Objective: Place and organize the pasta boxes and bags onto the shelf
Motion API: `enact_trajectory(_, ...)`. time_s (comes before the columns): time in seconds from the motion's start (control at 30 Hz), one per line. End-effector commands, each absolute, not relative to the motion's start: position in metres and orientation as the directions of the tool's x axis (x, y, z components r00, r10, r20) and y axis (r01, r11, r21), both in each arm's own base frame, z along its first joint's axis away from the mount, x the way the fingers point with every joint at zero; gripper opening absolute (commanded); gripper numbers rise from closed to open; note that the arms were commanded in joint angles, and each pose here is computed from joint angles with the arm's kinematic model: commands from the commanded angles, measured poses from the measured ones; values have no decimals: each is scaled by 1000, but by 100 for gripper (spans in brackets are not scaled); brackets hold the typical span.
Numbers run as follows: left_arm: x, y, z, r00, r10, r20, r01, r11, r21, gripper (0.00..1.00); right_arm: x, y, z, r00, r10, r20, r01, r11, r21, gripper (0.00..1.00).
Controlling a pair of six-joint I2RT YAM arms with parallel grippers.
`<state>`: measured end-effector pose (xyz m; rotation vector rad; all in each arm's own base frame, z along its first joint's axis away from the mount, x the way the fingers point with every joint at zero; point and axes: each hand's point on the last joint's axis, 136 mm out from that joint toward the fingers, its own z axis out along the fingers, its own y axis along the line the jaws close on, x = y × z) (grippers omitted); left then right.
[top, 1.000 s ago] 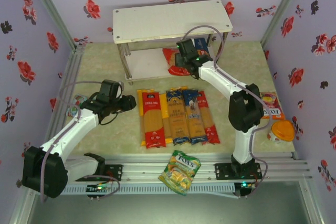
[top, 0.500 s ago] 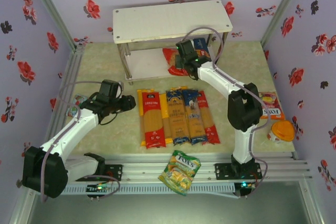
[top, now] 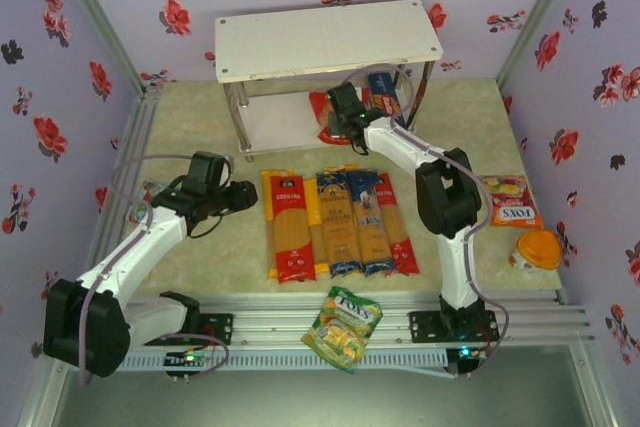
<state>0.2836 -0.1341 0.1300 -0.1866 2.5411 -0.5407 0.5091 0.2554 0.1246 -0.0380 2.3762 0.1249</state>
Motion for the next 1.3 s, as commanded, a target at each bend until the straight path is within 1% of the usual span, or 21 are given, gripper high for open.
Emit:
enact_trajectory(0.0, 288, -132, 135, -850, -220, -480, -12, 916, -400, 46, 493, 254, 80, -817, 3, -576, -52, 995, 79, 0)
enact_trajectory(0.13, 290, -133, 136, -848, -220, -481, -10, 916, -402, 48, 480, 252, 63, -857, -6, -516, -54, 996, 77, 0)
enact_trajectory(0.17, 290, -133, 136, -848, -219, -483, -8, 916, -402, 48, 477, 250, 60, -863, -9, -505, -52, 996, 73, 4)
enact_trajectory(0.2, 290, -134, 135, -849, -218, -481, -8, 916, -402, 48, 473, 249, 57, -870, -12, -492, -54, 996, 71, 12)
enact_trajectory(0.3, 290, -134, 136, -849, -217, -482, -6, 916, -402, 48, 466, 247, 50, -887, -21, -460, -56, 996, 63, 25)
enact_trajectory(0.47, 290, -134, 136, -847, -220, -483, -6, 915, -404, 48, 457, 248, 41, -908, -35, -418, -68, 996, 65, 33)
enact_trajectory(0.57, 289, -133, 135, -847, -221, -483, -8, 914, -405, 48, 452, 250, 36, -918, -44, -394, -79, 994, 74, 34)
enact_trajectory(0.63, 289, -133, 135, -846, -223, -484, -9, 914, -406, 48, 450, 250, 33, -924, -50, -379, -84, 994, 74, 36)
enact_trajectory(0.73, 289, -133, 134, -847, -222, -482, -8, 914, -406, 48, 445, 254, 29, -937, -67, -342, -103, 991, 88, 49)
enact_trajectory(0.8, 289, -134, 135, -846, -224, -484, -7, 912, -410, 49, 445, 258, 31, -939, -74, -335, -113, 989, 98, 55)
enact_trajectory(0.9, 289, -134, 137, -843, -228, -488, -7, 910, -413, 49, 447, 259, 38, -934, -73, -350, -115, 988, 101, 60)
enact_trajectory(1.07, 288, -134, 139, -838, -231, -494, -4, 908, -418, 49, 452, 260, 59, -916, -67, -395, -122, 986, 117, 63)
enact_trajectory(1.27, 288, -134, 139, -837, -226, -498, 1, 910, -415, 48, 455, 272, 111, -846, -13, -534, -165, 957, 237, 68)
